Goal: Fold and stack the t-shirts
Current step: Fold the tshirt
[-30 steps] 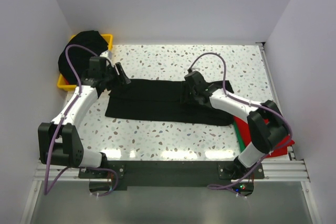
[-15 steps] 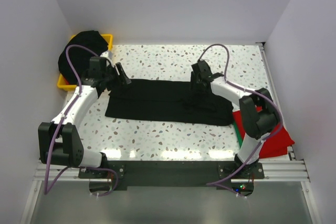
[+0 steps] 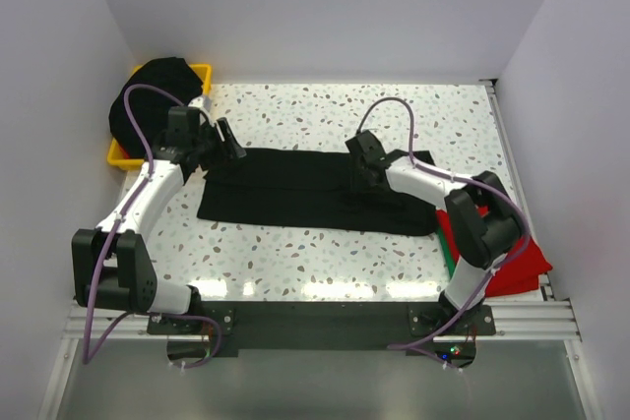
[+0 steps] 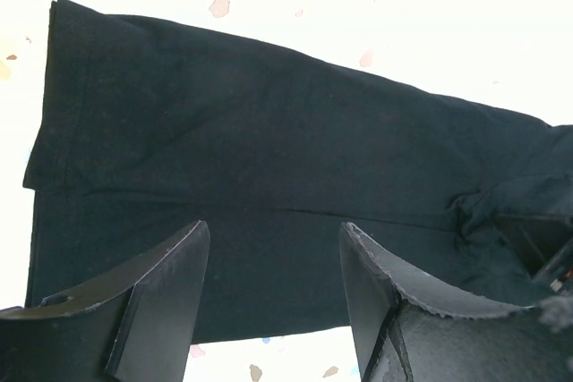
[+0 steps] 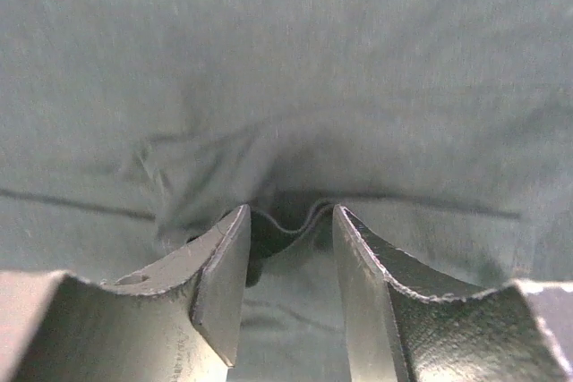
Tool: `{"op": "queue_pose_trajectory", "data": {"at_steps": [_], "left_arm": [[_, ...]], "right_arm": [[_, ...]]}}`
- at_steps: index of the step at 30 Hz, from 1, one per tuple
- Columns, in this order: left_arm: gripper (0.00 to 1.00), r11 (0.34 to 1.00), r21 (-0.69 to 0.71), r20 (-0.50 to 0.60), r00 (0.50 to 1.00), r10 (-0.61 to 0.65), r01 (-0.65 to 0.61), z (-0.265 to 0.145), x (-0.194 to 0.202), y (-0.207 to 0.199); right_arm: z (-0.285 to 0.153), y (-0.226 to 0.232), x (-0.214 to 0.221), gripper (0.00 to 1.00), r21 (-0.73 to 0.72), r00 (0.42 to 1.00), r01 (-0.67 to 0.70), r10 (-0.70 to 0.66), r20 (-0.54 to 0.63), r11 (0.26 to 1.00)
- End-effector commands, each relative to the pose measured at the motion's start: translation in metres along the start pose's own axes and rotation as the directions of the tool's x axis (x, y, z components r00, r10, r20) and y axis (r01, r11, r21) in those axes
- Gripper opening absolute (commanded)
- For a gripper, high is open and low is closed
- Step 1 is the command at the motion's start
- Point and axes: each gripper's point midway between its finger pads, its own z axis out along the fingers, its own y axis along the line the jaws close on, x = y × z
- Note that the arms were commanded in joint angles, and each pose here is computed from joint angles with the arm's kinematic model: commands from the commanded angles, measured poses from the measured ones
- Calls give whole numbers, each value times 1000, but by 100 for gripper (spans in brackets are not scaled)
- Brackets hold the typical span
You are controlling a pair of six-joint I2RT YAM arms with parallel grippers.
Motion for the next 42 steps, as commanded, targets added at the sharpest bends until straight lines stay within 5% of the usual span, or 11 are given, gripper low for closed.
{"op": "queue_pose_trajectory", "data": {"at_steps": [1, 18, 29, 42], "left_arm": [[65, 999, 32, 19, 1000, 7, -8, 3, -5, -4], [65, 999, 44, 4, 1000, 1, -1, 6, -2, -5], [65, 999, 45, 2, 1000, 1, -1, 6, -1, -5], [65, 999, 46, 4, 1000, 1, -1, 5, -1, -6]], "right_arm": [[-21, -3, -5, 45, -4, 999, -10, 10, 44, 1000], [-46, 24, 44, 43, -85, 1000, 2, 0, 23, 996], [-73, 10, -20, 44, -10, 985, 3, -2, 173, 1000], [-9, -7, -42, 33, 136, 995, 65, -75, 65, 989]]}}
